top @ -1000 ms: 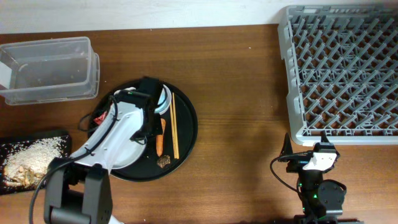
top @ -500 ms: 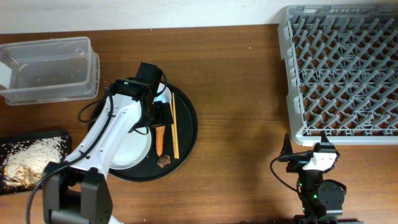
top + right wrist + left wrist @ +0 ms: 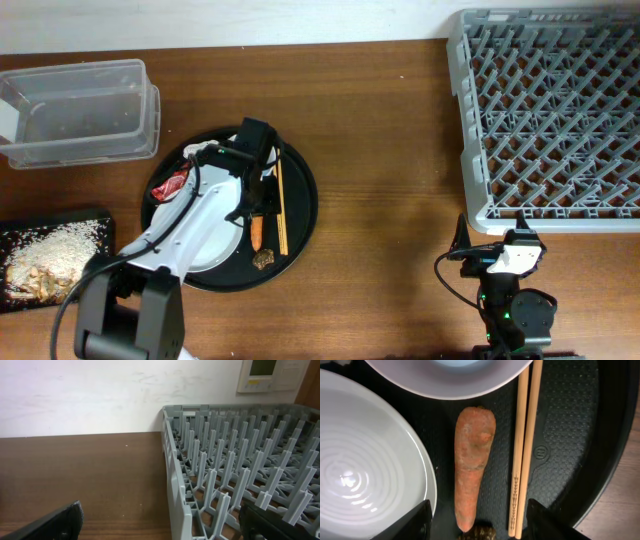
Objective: Sort waste into correct bins and load items into the dishwasher rack
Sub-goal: 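Release the plate and position the left gripper over the carrot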
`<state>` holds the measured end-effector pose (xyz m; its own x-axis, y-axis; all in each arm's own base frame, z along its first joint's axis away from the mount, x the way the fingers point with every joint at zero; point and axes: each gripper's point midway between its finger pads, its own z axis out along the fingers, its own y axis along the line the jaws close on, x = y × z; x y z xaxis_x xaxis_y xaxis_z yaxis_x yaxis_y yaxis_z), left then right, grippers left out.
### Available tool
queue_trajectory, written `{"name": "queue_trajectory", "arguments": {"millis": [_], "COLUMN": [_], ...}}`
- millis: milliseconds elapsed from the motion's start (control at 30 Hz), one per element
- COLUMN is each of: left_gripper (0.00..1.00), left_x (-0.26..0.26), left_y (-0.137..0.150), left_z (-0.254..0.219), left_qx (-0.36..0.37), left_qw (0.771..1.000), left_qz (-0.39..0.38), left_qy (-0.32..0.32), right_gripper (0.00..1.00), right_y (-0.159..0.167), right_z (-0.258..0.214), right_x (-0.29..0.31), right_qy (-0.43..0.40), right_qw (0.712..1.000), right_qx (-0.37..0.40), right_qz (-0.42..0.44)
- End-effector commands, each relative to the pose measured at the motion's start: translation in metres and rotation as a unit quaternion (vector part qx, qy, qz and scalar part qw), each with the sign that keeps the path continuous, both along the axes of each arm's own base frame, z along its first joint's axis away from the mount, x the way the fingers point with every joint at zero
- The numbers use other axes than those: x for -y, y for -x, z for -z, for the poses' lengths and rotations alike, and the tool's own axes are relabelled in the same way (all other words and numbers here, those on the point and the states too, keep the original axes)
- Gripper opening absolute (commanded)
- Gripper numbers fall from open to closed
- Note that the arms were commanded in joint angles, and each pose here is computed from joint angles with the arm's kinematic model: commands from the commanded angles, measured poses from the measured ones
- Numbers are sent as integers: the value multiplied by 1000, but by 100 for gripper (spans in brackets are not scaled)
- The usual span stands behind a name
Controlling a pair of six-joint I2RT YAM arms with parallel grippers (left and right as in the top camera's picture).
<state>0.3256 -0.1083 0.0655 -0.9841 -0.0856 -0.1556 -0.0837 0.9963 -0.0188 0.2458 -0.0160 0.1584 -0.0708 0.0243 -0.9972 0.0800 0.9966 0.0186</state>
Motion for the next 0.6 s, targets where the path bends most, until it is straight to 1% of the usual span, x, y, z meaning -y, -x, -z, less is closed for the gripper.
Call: {"name": "queue_trajectory", "arguments": {"millis": [0,67,367,567], "left_gripper": [60,60,60,60], "left_x": [1,1,-3,-1], "left_y": [1,-1,11,4], "left_z": [8,12,35,35], "left_qx": [1,8,-1,15], "left_qw": [1000,1000,1000,1000], "left_qz": [7,7,7,10], "left_qy": [3,5,2,7], "right_gripper": [98,98,98,98], "right_y": [1,1,1,1], "right_z": [2,2,2,2], "right_x": [4,4,4,4], "right_qy": [0,0,0,0], "right_qw": [1000,1000,1000,1000], "right_qx": [-2,-2,-2,-2], "right_qz": [9,9,9,9]}}
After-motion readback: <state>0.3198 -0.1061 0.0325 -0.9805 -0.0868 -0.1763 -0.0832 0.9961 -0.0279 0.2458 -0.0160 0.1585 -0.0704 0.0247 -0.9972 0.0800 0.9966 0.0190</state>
